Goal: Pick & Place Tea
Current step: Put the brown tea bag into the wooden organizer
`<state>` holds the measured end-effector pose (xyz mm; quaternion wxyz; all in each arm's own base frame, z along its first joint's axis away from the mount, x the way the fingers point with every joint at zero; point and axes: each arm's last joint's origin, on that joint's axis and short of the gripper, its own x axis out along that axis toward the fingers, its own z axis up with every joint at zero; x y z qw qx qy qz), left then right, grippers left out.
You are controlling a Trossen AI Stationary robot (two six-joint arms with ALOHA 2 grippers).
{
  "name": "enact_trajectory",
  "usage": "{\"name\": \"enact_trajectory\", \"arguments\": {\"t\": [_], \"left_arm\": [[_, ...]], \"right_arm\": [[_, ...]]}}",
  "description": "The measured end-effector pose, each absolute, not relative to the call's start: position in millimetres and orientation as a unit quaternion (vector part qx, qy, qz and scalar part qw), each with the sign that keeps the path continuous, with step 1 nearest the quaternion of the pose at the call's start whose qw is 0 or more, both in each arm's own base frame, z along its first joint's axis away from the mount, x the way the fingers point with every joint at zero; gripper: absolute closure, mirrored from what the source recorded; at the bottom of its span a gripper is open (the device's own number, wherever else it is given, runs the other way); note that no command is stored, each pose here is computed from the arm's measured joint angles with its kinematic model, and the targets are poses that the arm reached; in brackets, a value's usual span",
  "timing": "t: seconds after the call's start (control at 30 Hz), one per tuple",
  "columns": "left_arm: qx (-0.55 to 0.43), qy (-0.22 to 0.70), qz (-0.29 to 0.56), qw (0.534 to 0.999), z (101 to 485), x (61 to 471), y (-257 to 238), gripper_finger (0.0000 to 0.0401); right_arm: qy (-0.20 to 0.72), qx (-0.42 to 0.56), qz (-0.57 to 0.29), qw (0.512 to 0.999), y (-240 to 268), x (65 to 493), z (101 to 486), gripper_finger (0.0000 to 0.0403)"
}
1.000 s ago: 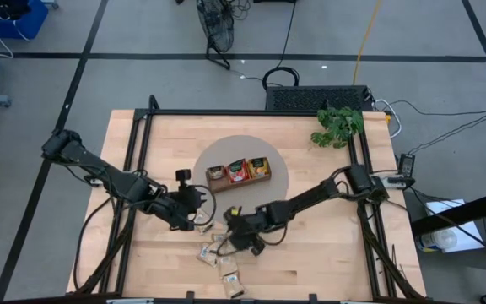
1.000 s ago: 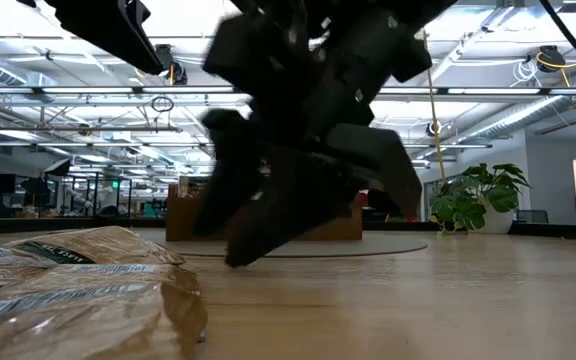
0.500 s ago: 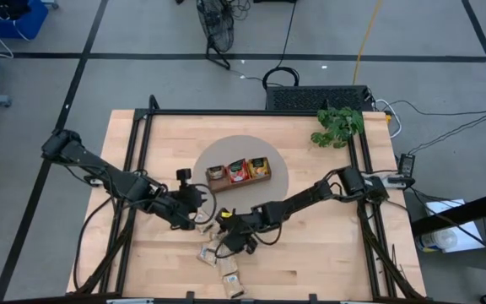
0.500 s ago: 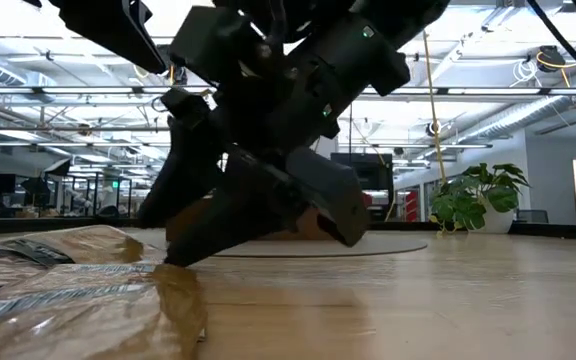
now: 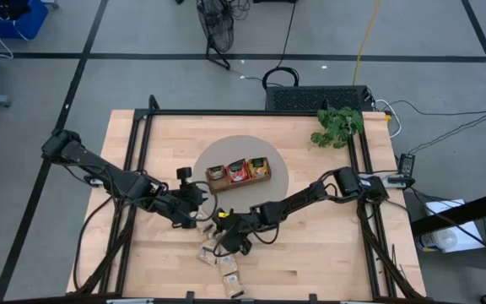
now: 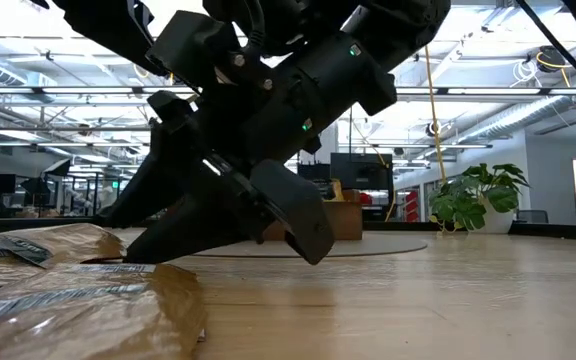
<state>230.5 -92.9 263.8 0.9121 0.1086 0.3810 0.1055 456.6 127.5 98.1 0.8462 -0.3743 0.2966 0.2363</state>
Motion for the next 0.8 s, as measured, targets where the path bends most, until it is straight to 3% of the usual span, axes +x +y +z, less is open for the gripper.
{"name": "enact_trajectory", "arguments": {"t": [0.13, 0.37, 0.67, 0.8], "left_arm": [[0.108, 0.381, 0.107, 0.912, 264, 231, -92, 0.0316], [0.107, 0.381, 0.107, 0.912, 264, 231, -92, 0.0316], [0.107, 0.381, 0.106, 0.912, 264, 231, -93, 0.0316], [0.106, 0.381, 0.105, 0.913, 264, 231, -93, 0.0316]], "right_arm": [[0.298, -0.365, 0.234, 0.851, 126, 457, 97, 0.0258], [0.303, -0.361, 0.233, 0.851, 125, 456, 94, 0.0392], [0.244, -0.362, 0.219, 0.873, 129, 457, 100, 0.0399], [0.222, -0.387, 0.267, 0.854, 134, 455, 116, 0.0371]]}}
